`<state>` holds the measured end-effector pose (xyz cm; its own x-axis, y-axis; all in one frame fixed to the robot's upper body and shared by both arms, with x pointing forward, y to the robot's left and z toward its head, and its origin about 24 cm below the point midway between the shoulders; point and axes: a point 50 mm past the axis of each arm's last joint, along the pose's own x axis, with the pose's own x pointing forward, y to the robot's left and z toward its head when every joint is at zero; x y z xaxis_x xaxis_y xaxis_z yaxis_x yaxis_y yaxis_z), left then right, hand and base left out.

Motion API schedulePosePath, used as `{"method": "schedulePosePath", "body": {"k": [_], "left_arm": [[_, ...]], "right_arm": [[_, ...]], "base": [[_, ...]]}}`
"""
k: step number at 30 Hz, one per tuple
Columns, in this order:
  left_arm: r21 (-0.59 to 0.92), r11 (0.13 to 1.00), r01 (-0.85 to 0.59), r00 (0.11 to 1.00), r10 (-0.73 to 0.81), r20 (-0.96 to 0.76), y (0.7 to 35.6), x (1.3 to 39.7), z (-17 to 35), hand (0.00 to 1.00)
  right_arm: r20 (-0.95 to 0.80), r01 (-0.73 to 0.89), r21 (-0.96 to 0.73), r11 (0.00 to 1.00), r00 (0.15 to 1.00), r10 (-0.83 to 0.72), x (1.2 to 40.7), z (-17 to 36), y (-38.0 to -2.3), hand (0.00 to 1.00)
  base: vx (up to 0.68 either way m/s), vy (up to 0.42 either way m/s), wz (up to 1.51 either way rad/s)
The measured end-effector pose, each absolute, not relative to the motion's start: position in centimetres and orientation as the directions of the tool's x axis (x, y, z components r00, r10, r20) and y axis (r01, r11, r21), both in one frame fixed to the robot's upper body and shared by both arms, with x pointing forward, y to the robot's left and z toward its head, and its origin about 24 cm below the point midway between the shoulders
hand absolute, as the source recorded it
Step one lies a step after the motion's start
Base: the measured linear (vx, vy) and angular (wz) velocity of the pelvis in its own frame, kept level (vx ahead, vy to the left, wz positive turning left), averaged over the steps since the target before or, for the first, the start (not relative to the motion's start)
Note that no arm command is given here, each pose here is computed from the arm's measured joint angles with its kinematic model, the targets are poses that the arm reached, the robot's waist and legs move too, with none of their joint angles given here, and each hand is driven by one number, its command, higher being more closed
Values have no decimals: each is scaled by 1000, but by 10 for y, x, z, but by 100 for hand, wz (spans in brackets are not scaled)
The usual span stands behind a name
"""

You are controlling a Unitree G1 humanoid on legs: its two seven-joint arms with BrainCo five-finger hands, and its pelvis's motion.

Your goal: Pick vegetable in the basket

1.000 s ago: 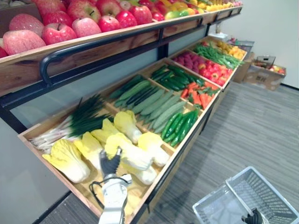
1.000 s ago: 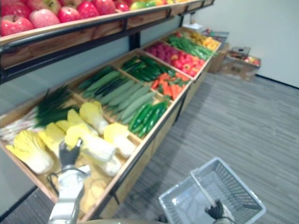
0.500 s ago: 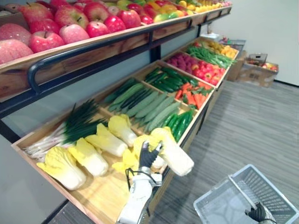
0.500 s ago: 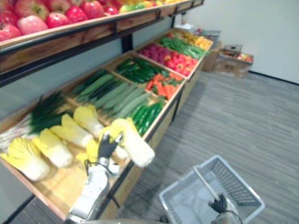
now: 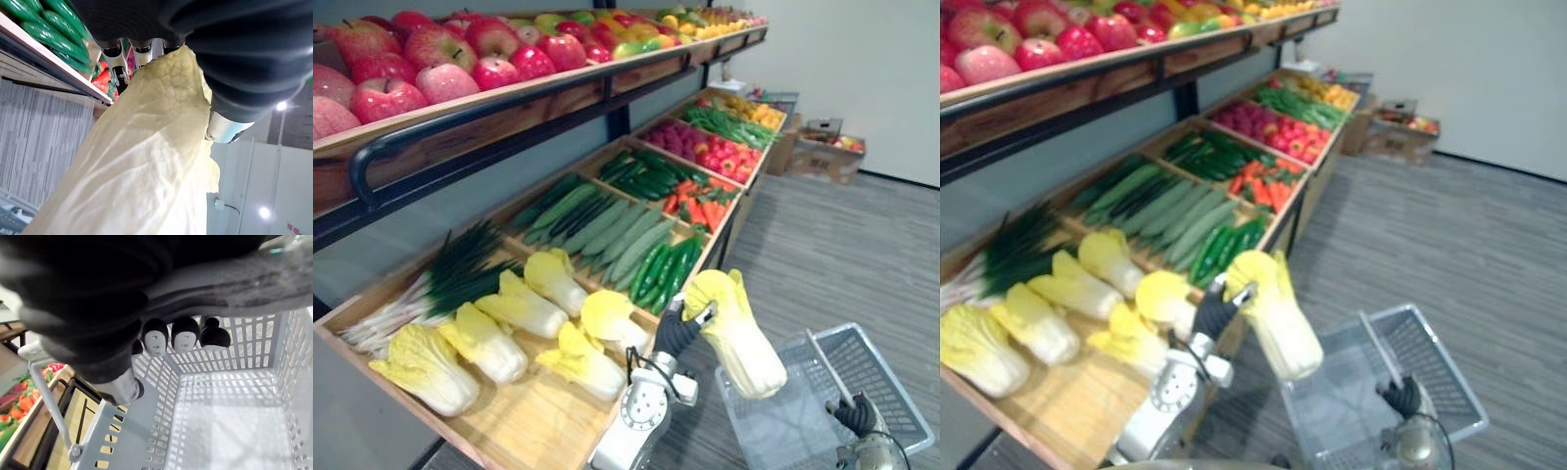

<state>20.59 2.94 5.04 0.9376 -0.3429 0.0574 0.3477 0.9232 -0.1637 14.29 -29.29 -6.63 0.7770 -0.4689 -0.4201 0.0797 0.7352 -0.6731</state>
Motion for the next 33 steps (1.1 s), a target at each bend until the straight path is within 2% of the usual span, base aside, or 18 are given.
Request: {"method": "schedulePosePath", "body": {"k": [6, 11, 19, 33], "left_arm": [[-127, 861, 492, 871, -486, 76, 14, 198, 52, 100], [-103, 832, 546, 837, -546, 33, 5, 194, 41, 100], [58, 785, 617, 787, -612, -83, -11, 188, 12, 100], [272, 766, 583, 813, -547, -200, -14, 188, -22, 100]], "right_arm": [[-320, 152, -637, 756, 840, -438, 163, -41, -288, 100], [-251, 204, -594, 778, 872, -420, 173, -27, -279, 100], [-193, 243, -509, 826, 903, -385, 176, -12, -262, 100], [-307, 171, -386, 906, 903, -301, 156, -32, -237, 100]], "base": [[18, 0, -25], [25, -1, -18], [20, 1, -16], [9, 5, 0]]}}
